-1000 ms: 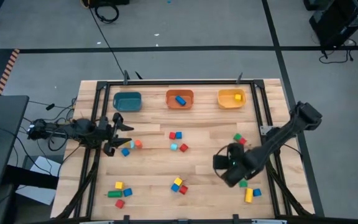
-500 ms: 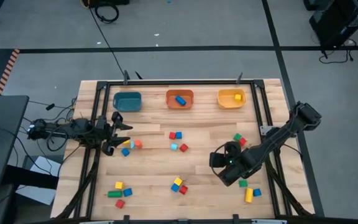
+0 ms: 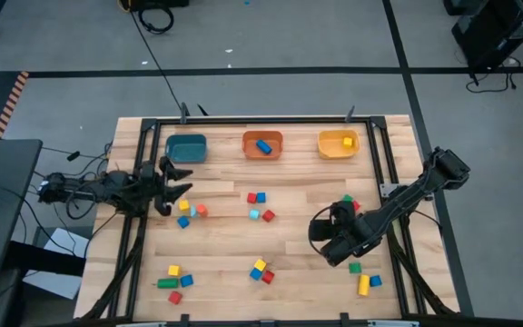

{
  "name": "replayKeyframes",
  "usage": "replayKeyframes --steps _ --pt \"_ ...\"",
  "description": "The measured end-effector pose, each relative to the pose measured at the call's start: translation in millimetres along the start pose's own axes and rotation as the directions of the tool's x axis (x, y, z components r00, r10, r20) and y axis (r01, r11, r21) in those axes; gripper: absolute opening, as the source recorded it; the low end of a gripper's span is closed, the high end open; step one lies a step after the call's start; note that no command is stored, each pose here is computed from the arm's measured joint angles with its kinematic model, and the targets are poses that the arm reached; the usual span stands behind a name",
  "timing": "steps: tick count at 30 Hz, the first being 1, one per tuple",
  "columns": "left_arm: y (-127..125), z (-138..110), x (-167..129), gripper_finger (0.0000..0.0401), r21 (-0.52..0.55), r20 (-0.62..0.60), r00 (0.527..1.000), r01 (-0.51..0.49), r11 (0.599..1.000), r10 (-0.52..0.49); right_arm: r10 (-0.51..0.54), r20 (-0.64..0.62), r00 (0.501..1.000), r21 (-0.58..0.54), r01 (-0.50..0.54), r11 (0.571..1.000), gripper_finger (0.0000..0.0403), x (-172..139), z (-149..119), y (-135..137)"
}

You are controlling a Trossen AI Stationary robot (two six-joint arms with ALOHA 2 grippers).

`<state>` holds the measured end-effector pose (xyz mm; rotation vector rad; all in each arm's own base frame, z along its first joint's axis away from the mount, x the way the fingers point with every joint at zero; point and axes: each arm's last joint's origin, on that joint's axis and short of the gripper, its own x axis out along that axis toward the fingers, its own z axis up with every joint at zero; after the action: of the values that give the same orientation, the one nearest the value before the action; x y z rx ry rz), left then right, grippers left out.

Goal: Sort blocks by size
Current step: Put the blue half-circle block into the blue bin

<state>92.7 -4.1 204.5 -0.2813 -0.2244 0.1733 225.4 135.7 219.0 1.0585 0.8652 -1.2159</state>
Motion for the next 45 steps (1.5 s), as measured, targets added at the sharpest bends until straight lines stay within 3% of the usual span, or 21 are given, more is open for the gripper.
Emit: replayKeyframes --steps 5,11,14,17,19,21,23,33,39,45 --pt "-4 22 8 0.0231 0.146 -0.163 0.968 -0.166 0.975 0.189 -0.043 0.027 0.999 -0.1 0.046 0.994 0.0165 0 3 -4" --pt "-16 56 27 0.0231 0.098 -0.292 0.881 -0.359 0.928 0.372 -0.086 0.044 0.995 -0.242 0.094 0.966 0.0166 0 5 -8" --pt "-23 69 38 0.0231 0.041 -0.408 0.795 -0.474 0.88 0.448 -0.144 0.042 0.989 -0.305 0.15 0.941 0.0166 0 8 -12" --pt "-27 78 46 0.0231 -0.021 -0.517 0.677 -0.622 0.783 0.524 -0.234 0.029 0.972 -0.367 0.228 0.902 0.0166 -3 14 -18" --pt "-30 83 50 0.0231 -0.029 -0.576 0.598 -0.696 0.718 0.557 -0.24 0.04 0.97 -0.403 0.235 0.884 0.0166 -9 19 -22" --pt "-33 87 53 0.0231 -0.036 -0.626 0.531 -0.751 0.659 0.571 -0.187 0.06 0.98 -0.429 0.195 0.882 0.0166 -18 26 -28" --pt "-36 88 57 0.0231 -0.061 -0.644 0.502 -0.786 0.616 0.577 -0.108 0.085 0.991 -0.44 0.134 0.888 0.0166 -27 33 -38" --pt "-58 71 67 0.0231 -0.186 -0.739 0.476 -0.824 0.535 0.477 0.131 0.001 0.991 -0.425 -0.118 0.897 0.0166 -35 63 -98" --pt "-82 49 66 0.0231 -0.214 -0.792 0.426 -0.865 0.453 0.438 0.179 -0.004 0.984 -0.438 -0.163 0.884 0.0165 -24 66 -106" --pt "-109 27 52 0.0231 -0.22 -0.837 0.348 -0.921 0.321 0.422 0.19 -0.011 0.982 -0.505 -0.169 0.847 0.0165 -19 64 -106"
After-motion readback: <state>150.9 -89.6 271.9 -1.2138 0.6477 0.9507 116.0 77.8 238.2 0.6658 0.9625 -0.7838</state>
